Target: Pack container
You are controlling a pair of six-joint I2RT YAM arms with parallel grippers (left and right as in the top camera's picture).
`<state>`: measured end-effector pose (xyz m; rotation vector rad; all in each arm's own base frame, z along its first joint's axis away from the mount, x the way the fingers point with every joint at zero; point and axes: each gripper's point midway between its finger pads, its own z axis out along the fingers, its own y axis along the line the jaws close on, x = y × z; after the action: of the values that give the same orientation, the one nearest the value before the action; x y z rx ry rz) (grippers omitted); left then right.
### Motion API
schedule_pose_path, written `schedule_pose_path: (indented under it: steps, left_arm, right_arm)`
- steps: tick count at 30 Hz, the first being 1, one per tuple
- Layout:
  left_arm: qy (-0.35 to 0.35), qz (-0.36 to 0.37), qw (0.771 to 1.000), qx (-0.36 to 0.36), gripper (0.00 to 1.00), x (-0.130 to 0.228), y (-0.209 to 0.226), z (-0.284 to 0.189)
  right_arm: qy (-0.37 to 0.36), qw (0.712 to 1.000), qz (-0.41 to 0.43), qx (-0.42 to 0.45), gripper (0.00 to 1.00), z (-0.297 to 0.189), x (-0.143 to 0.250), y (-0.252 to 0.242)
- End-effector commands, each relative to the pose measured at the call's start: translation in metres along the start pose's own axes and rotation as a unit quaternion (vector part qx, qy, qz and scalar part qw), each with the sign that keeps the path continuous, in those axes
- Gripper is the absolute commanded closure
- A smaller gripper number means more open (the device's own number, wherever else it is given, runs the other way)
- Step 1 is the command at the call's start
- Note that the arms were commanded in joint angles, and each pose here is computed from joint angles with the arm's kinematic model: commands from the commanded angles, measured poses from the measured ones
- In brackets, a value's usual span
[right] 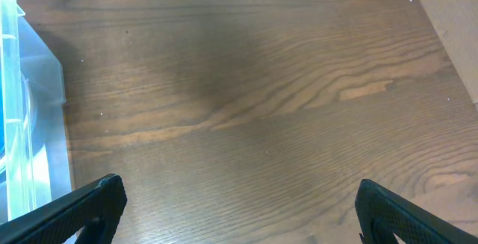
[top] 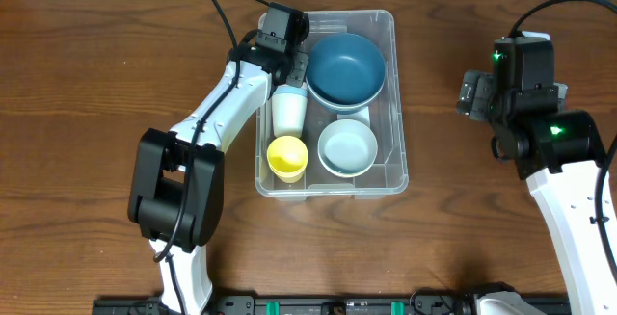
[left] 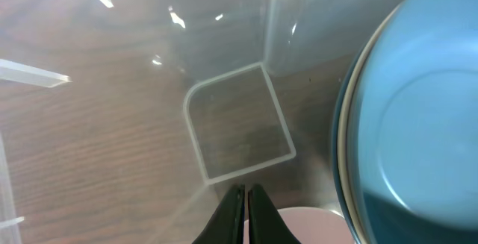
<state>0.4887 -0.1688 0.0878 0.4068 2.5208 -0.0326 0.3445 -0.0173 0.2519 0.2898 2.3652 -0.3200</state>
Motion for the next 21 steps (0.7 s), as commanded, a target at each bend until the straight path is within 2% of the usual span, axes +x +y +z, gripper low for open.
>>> schedule_pose_path:
  steps: [1,11,21]
  left_arm:
    - [0.039,0.002,0.999,-0.001,0.94,0.022,0.001,0.017]
    - [0.011,0.027,1.0,-0.007,0.94,0.005,-0.014,-0.003]
    - [0.022,0.042,0.998,-0.031,0.94,0.011,-0.018,-0.006]
  right_arm:
    - [-0.011,1.0,0.011,0.005,0.01,-0.005,-0.007,-0.005]
    - [-0.011,1.0,0.011,0.005,0.01,-0.005,-0.007,-0.005]
    - [-0.011,1.0,0.011,0.005,0.01,-0.005,-0.007,-0.005]
